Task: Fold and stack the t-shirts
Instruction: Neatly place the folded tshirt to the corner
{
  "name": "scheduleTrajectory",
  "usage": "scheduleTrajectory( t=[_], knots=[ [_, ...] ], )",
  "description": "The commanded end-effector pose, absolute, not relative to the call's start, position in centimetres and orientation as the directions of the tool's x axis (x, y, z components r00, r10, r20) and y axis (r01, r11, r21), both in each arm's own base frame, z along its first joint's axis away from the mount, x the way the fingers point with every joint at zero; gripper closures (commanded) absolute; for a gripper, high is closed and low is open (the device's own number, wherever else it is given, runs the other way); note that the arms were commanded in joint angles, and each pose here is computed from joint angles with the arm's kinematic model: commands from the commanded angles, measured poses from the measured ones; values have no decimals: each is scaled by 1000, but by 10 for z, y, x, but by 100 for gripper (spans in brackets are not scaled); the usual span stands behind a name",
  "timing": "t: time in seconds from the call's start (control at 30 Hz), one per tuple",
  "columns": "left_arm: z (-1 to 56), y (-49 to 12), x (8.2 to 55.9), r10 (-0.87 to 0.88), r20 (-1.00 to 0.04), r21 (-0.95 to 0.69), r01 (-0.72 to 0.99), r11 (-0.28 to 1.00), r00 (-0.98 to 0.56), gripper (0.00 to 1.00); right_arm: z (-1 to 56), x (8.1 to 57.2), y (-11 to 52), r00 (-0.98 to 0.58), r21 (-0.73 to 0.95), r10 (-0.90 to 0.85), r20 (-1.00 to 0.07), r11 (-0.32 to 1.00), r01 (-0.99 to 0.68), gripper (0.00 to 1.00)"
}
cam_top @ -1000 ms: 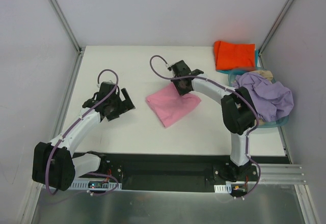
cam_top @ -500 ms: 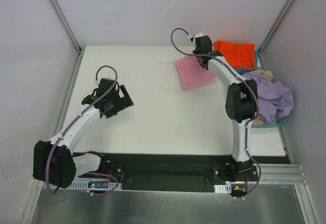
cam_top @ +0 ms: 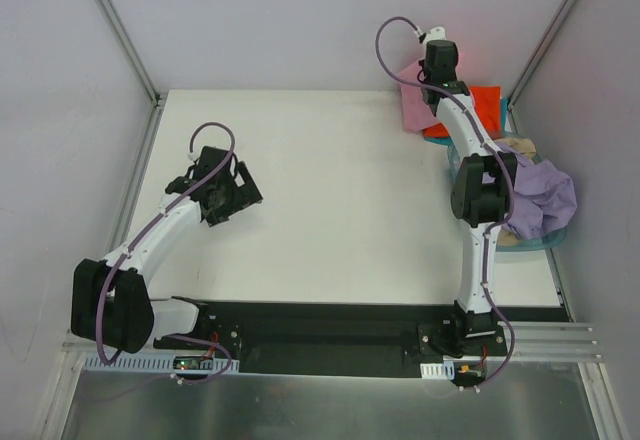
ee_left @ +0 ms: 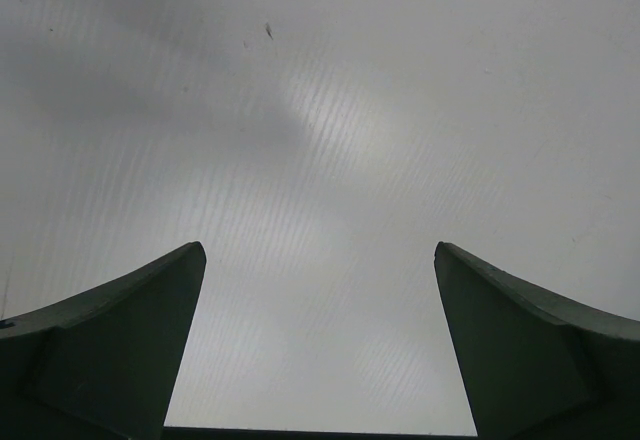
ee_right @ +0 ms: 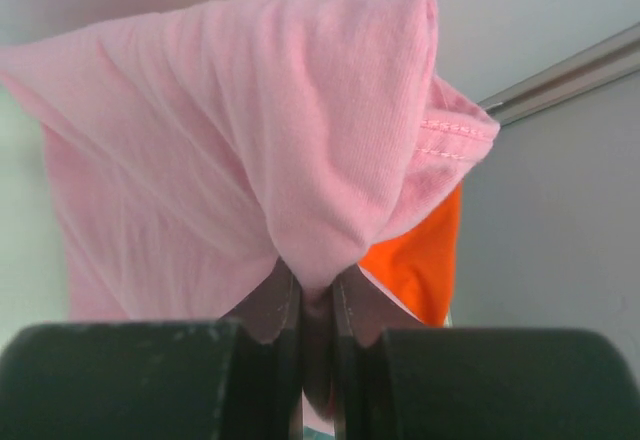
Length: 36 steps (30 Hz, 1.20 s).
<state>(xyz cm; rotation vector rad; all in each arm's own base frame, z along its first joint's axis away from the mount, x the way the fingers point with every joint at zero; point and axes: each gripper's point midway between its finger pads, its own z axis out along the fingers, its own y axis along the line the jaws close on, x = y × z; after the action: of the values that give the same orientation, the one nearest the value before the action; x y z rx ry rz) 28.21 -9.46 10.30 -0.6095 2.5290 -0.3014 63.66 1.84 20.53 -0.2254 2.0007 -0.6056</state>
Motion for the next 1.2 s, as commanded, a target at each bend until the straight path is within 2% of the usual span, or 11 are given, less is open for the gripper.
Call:
scheduleTrajectory(
  t=[0.0,0.33,0.5,0.57,0.63,0.67,0.77,0.8,0.9,1.03,1.17],
  knots=[
    [114,-88,295,-473,-465,-303,-368,879,-748,1,274,655,-18,-322,-393,-303,-897,880,268,99],
    [115,-93,312,-470,-457,-298,-368,881,-755,1,302,649,-68,-234,-192,-137,-963,954,232,99],
    [115,-100,319,-464,-438,-310,-355,882,-770,1,278,654,-88,-268,-87,-35,-963,978,187,99],
    [112,-101,320,-463,-431,-307,-357,882,-775,1,259,656,-92,-304,-100,-42,-952,979,176,93],
    [110,-102,320,-463,-424,-307,-358,882,-778,1,241,658,-106,-327,-101,-30,-944,974,203,91],
    [109,-102,321,-461,-420,-306,-357,883,-782,1,238,661,-110,-320,-90,-18,-947,973,213,87],
    [109,-106,324,-460,-409,-316,-351,882,-788,1,214,670,-127,-331,-65,16,-943,971,232,50],
    [109,-107,324,-458,-405,-319,-348,882,-791,1,215,672,-132,-324,-54,28,-946,969,243,30],
    [111,-109,325,-458,-403,-328,-342,881,-793,1,205,673,-141,-341,-65,31,-940,962,265,3],
    [115,-110,326,-449,-412,-334,-328,884,-793,1,237,658,-151,-315,-98,11,-949,939,329,3],
    [120,-110,324,-451,-423,-343,-322,883,-786,1,272,633,-140,-292,-86,5,-956,951,298,3]
  ],
)
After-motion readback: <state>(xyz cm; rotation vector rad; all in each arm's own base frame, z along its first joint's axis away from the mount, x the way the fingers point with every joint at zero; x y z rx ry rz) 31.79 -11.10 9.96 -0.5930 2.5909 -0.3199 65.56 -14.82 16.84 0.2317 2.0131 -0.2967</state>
